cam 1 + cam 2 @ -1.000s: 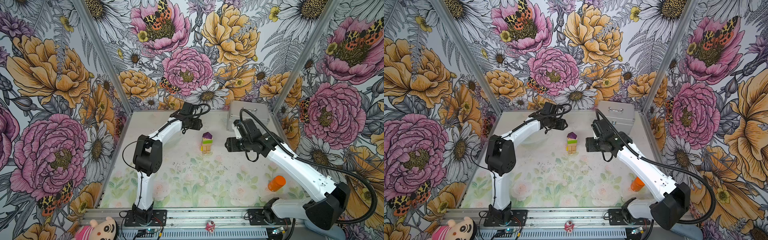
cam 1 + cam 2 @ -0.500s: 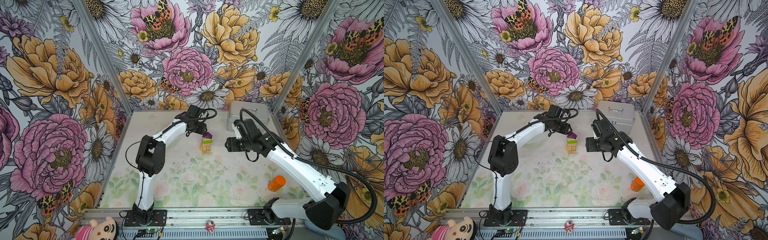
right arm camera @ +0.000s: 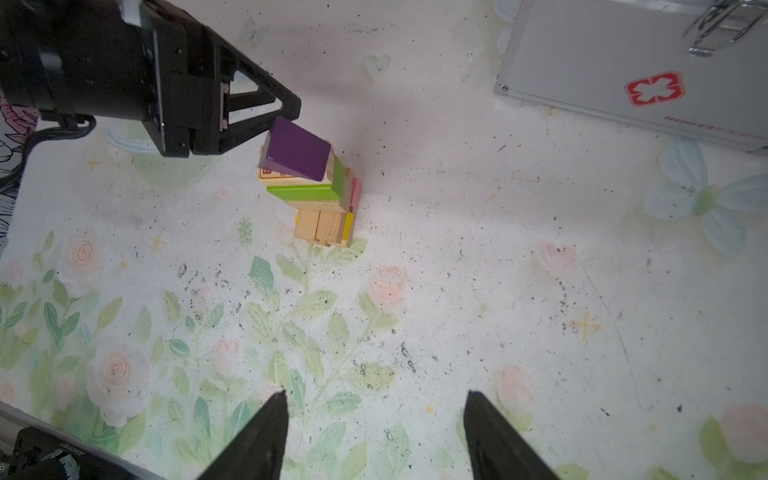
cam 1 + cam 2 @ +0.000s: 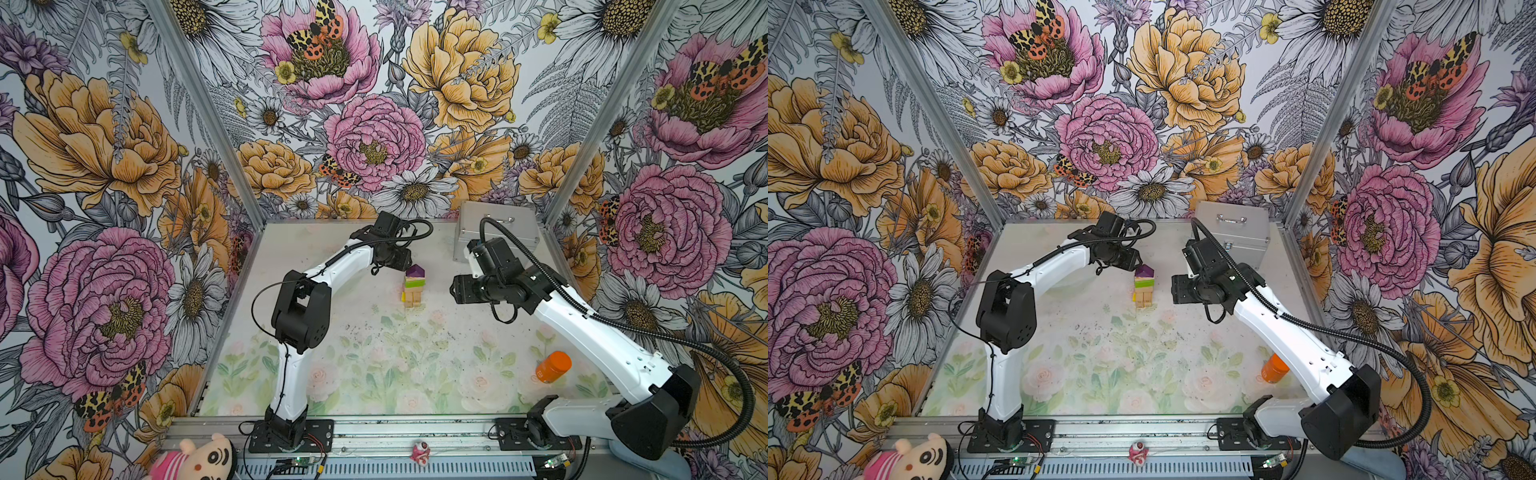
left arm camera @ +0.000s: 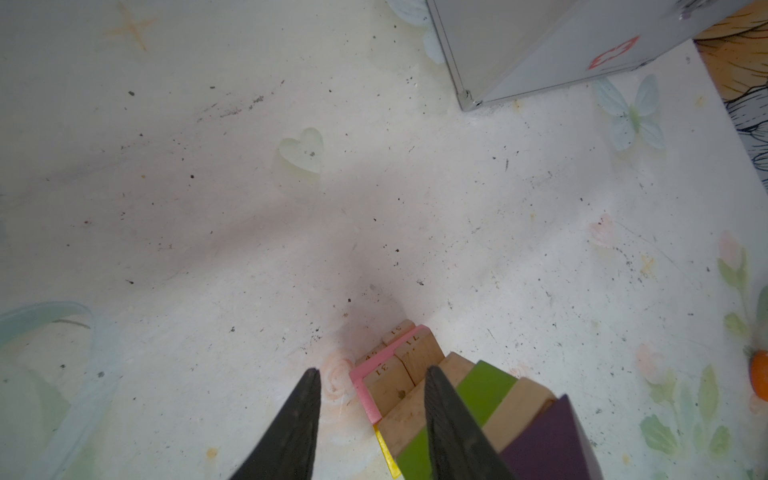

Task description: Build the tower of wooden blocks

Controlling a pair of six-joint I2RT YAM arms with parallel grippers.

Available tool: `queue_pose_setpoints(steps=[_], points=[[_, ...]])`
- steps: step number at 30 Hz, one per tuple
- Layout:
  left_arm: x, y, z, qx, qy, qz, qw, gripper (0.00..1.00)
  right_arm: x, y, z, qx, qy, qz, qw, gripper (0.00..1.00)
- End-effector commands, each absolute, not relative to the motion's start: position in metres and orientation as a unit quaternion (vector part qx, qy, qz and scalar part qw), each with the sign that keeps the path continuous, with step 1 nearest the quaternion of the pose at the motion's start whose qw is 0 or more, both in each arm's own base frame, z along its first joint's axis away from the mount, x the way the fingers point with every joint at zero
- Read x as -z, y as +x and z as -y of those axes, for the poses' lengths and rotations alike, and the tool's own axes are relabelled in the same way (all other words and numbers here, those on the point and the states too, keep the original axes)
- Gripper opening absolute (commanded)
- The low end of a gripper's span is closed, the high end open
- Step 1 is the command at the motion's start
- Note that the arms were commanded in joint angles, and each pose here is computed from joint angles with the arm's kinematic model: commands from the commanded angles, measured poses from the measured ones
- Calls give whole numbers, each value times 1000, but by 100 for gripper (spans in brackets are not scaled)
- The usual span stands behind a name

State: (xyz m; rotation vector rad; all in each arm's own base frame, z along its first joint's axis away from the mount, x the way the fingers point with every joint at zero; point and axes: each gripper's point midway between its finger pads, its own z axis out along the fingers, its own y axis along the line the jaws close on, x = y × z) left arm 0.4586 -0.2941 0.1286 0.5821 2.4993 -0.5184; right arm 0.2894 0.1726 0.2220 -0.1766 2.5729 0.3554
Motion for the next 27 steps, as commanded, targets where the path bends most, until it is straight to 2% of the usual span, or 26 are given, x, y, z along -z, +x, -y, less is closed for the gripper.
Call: queue_pose_setpoints(steps=[1,9,16,17,18,20,21,22,27], points=[[-150,461,285,180,199,-921,282,44,-232,291,-167,-129,-67,-948,283,70],[-179,470,269,166,174,-917,317,44,-238,293,-164,-127,-65,-946,293,73],[-232,466,236,145,135,-907,372,44,-252,294,-157,-124,-57,-939,315,76],[-246,459,229,142,129,-903,385,46,-252,293,-154,-121,-54,-939,318,77],[-256,452,223,138,124,-899,397,52,-253,293,-151,-116,-52,-938,323,78],[-269,432,208,124,109,-892,420,72,-256,290,-142,-102,-44,-936,335,83],[-274,423,202,120,104,-888,431,87,-257,290,-136,-94,-39,-934,342,86],[-277,411,192,111,90,-885,442,99,-260,289,-127,-80,-33,-932,352,99],[-279,350,141,89,15,-859,504,99,-264,287,-83,-10,27,-924,382,100]])
